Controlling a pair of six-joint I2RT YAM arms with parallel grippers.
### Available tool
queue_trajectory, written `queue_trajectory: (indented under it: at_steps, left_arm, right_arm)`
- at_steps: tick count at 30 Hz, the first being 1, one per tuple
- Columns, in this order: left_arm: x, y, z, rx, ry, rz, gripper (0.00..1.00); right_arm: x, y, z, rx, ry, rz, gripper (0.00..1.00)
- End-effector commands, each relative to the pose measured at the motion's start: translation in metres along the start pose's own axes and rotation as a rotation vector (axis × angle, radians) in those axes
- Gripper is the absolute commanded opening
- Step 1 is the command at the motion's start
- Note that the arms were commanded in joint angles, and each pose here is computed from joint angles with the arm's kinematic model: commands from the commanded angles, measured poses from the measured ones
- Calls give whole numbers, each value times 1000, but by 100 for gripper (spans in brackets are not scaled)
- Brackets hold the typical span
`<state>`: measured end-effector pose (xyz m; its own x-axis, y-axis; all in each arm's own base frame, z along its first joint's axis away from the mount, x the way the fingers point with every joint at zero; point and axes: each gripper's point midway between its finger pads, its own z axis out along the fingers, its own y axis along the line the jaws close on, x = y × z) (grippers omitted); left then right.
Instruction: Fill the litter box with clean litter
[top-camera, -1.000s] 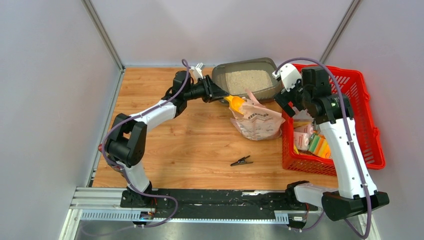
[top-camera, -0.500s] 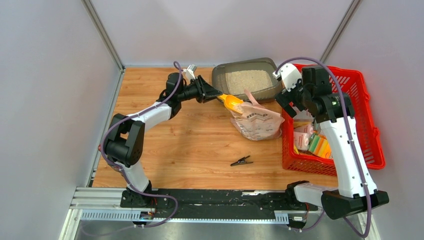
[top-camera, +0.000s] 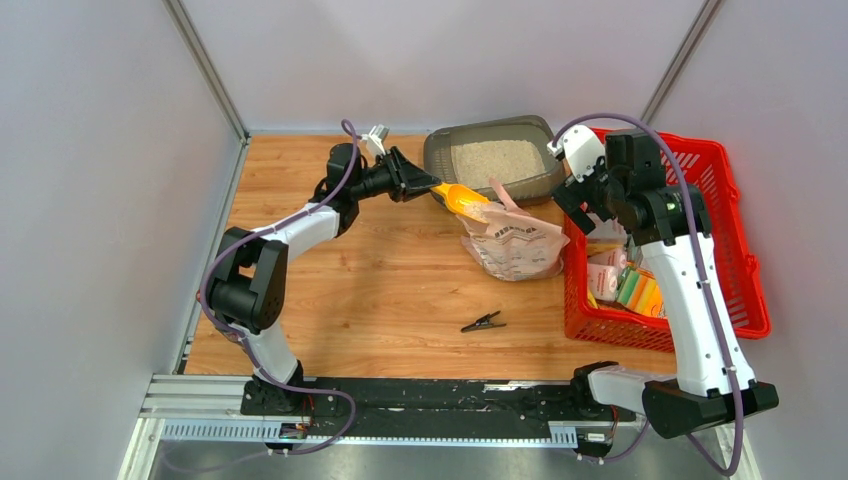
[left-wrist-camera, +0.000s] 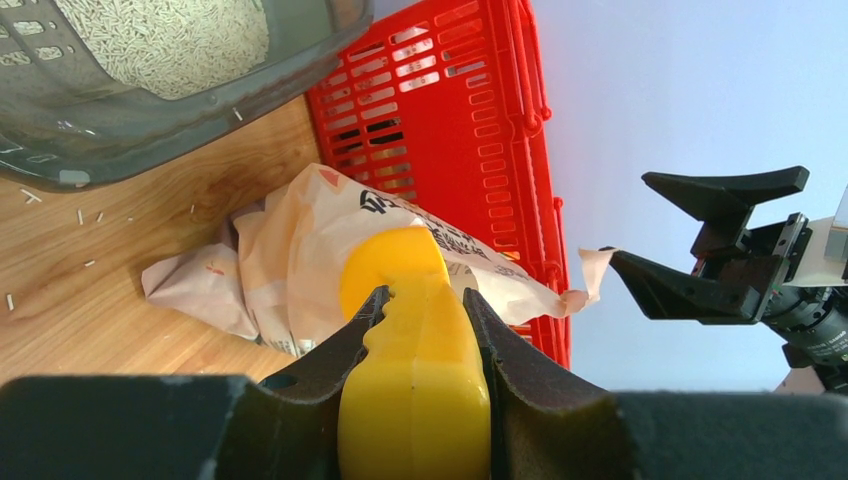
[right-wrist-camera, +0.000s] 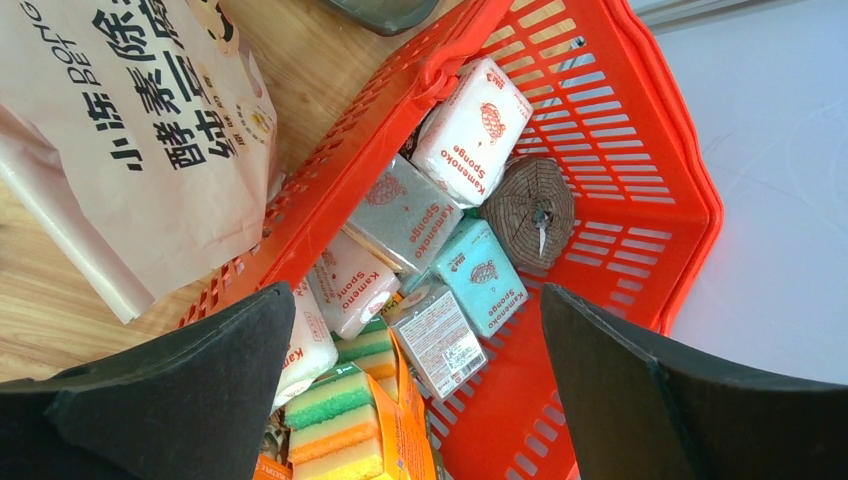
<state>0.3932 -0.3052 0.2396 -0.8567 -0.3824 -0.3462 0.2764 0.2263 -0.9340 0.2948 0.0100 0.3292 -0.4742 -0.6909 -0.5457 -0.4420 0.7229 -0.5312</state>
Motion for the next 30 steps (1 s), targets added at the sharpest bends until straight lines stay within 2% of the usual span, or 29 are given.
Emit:
queue_trajectory:
  at_steps: [1, 30]
  left_arm:
    - [-16, -28, -7, 67, -33, 83, 0]
    - [-26, -33, -29, 63, -40, 129, 0]
  right_arm:
    - [-6, -12, -9, 48, -28, 0, 100]
    - [-19, -15, 6, 46, -49, -7, 100]
